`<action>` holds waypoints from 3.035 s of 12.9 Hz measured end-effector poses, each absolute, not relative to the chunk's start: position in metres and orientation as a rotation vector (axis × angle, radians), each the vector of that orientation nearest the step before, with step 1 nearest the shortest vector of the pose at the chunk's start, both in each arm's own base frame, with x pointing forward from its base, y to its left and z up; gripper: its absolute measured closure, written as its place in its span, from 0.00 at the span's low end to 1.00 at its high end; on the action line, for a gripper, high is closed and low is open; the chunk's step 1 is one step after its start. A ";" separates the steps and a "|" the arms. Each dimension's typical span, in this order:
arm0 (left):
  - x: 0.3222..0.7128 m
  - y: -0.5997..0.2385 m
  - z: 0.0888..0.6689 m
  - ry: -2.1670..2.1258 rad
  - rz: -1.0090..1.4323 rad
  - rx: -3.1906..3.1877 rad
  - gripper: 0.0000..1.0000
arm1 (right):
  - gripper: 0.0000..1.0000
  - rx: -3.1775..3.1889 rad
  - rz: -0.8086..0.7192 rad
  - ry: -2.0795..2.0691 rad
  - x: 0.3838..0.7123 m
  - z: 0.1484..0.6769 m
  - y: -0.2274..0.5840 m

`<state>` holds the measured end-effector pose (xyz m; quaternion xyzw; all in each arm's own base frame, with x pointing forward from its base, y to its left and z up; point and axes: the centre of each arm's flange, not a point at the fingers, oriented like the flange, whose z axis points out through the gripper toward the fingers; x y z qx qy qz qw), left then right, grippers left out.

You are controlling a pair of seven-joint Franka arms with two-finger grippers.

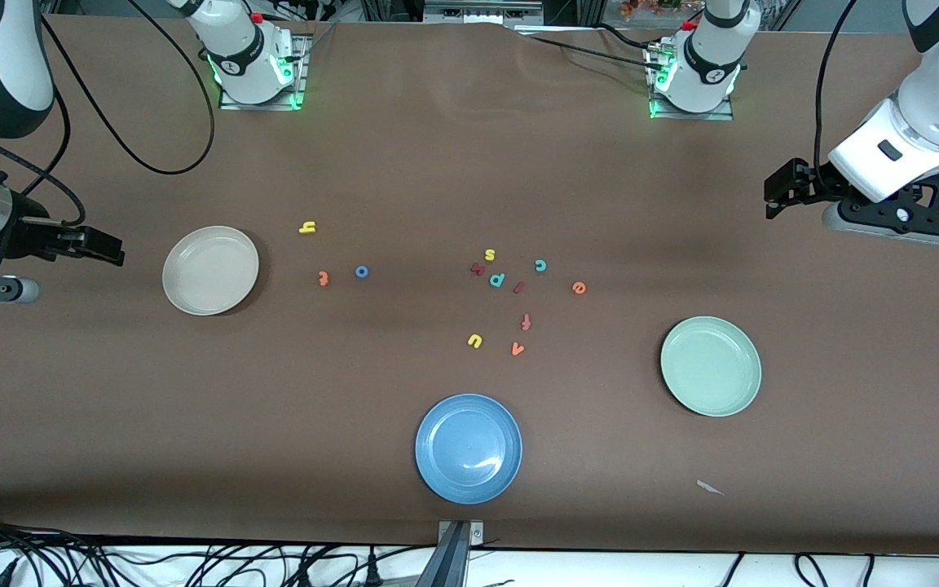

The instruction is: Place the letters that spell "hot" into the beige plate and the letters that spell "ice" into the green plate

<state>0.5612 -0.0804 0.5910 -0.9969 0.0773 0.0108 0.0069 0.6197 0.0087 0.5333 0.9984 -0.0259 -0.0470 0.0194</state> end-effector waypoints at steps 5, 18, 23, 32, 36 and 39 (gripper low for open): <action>0.561 -0.081 0.591 0.243 0.034 -3.118 0.00 | 0.00 3.098 -0.168 -0.072 0.619 0.529 0.012; 0.561 -0.083 0.591 0.250 0.034 -3.118 0.00 | 0.00 3.098 -0.169 -0.067 0.619 0.527 0.014; 0.561 -0.083 0.591 0.250 0.034 -3.118 0.00 | 0.00 3.098 -0.171 -0.067 0.619 0.527 0.014; 0.561 -0.083 0.591 0.250 0.034 -3.118 0.00 | 0.00 3.098 -0.173 -0.067 0.619 0.526 0.014; 0.561 -0.083 0.591 0.250 0.034 -3.118 0.00 | 0.00 3.098 -0.173 -0.066 0.619 0.526 0.014; 0.561 -0.083 0.591 0.250 0.034 -3.118 0.00 | 0.00 3.098 -0.173 -0.066 0.619 0.526 0.014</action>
